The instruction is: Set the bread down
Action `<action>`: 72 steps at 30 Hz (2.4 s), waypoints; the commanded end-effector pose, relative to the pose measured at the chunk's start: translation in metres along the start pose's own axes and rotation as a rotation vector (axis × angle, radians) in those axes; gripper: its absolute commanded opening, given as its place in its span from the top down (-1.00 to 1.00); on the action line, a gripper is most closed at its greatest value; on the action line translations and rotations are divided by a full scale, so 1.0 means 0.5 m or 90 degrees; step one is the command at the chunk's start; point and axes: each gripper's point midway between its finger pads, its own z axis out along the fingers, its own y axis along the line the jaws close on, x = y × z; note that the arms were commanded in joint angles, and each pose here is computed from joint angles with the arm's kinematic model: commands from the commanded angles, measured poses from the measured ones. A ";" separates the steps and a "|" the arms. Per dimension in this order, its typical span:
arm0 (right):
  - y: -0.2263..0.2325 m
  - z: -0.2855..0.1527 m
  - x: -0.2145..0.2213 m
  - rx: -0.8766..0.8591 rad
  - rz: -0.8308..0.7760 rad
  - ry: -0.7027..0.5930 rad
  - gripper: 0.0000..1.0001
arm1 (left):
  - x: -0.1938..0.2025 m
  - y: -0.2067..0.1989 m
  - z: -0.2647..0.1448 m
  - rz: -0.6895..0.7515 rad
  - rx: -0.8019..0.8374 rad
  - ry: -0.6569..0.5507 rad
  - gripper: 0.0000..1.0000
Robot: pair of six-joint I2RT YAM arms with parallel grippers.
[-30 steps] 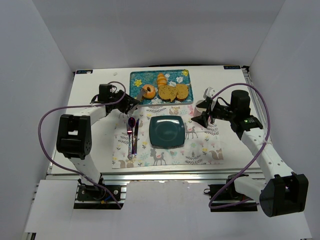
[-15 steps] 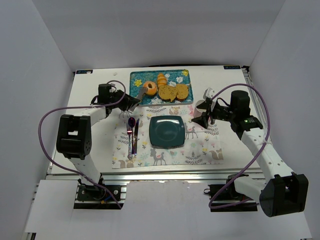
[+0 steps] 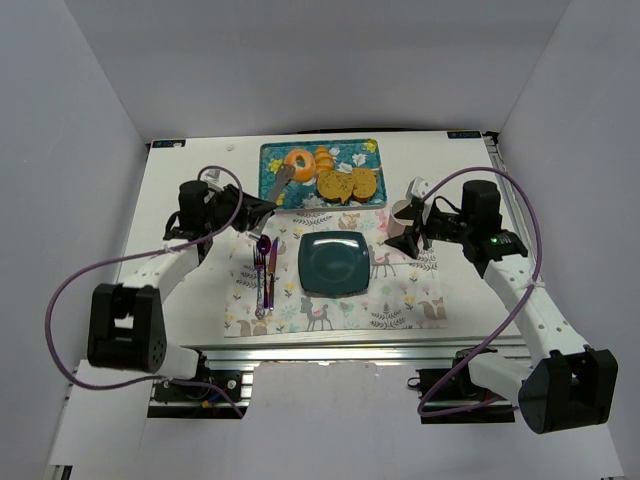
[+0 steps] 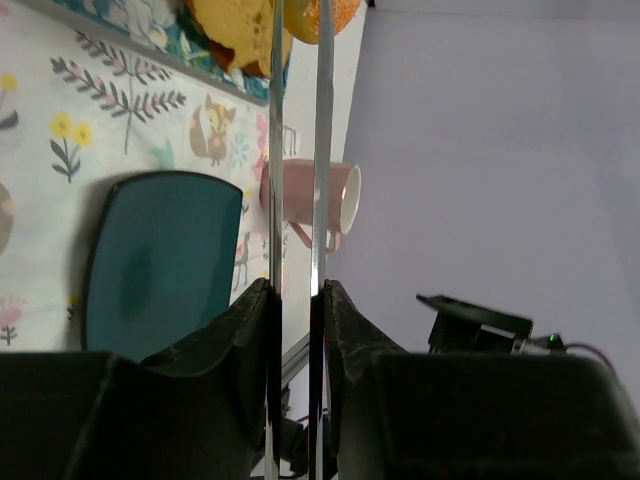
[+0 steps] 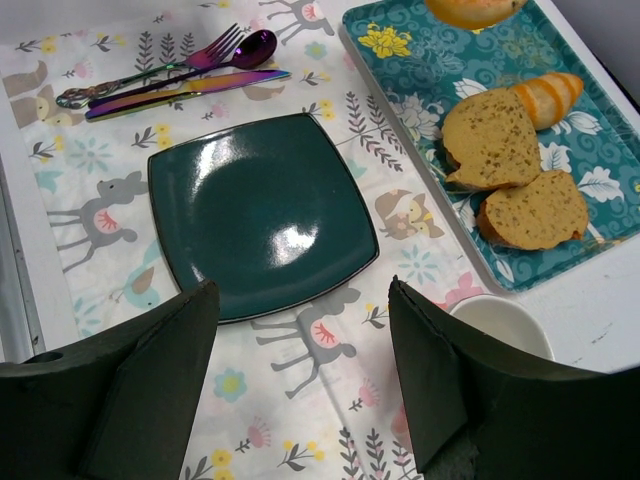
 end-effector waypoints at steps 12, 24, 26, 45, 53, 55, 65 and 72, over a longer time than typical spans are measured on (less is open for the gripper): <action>-0.005 -0.015 -0.047 -0.012 -0.032 -0.007 -0.47 | 0.247 0.028 -0.126 0.052 0.008 0.098 1.00; -0.002 -0.020 -0.051 -0.011 -0.027 -0.004 -0.47 | 0.306 0.120 -0.109 0.061 -0.088 0.162 0.83; 0.000 -0.021 -0.049 -0.009 -0.025 -0.003 -0.47 | 0.310 0.128 -0.110 0.066 -0.104 0.170 0.66; 0.006 -0.022 -0.043 -0.010 -0.021 -0.001 -0.47 | 0.297 0.123 -0.146 0.101 -0.145 0.141 -0.06; 0.011 -0.024 -0.041 -0.012 -0.020 -0.002 -0.47 | 0.283 0.107 -0.163 0.129 -0.168 0.128 -0.04; 0.012 -0.025 -0.040 -0.012 -0.021 -0.002 -0.47 | 0.275 0.098 -0.172 0.137 -0.175 0.122 -0.03; 0.016 -0.025 -0.041 -0.016 -0.026 -0.004 -0.48 | 0.211 0.046 -0.202 0.171 -0.199 0.060 0.32; 0.022 -0.022 -0.040 -0.030 -0.029 -0.012 -0.48 | -0.007 0.063 -0.245 0.475 -0.414 -0.109 0.79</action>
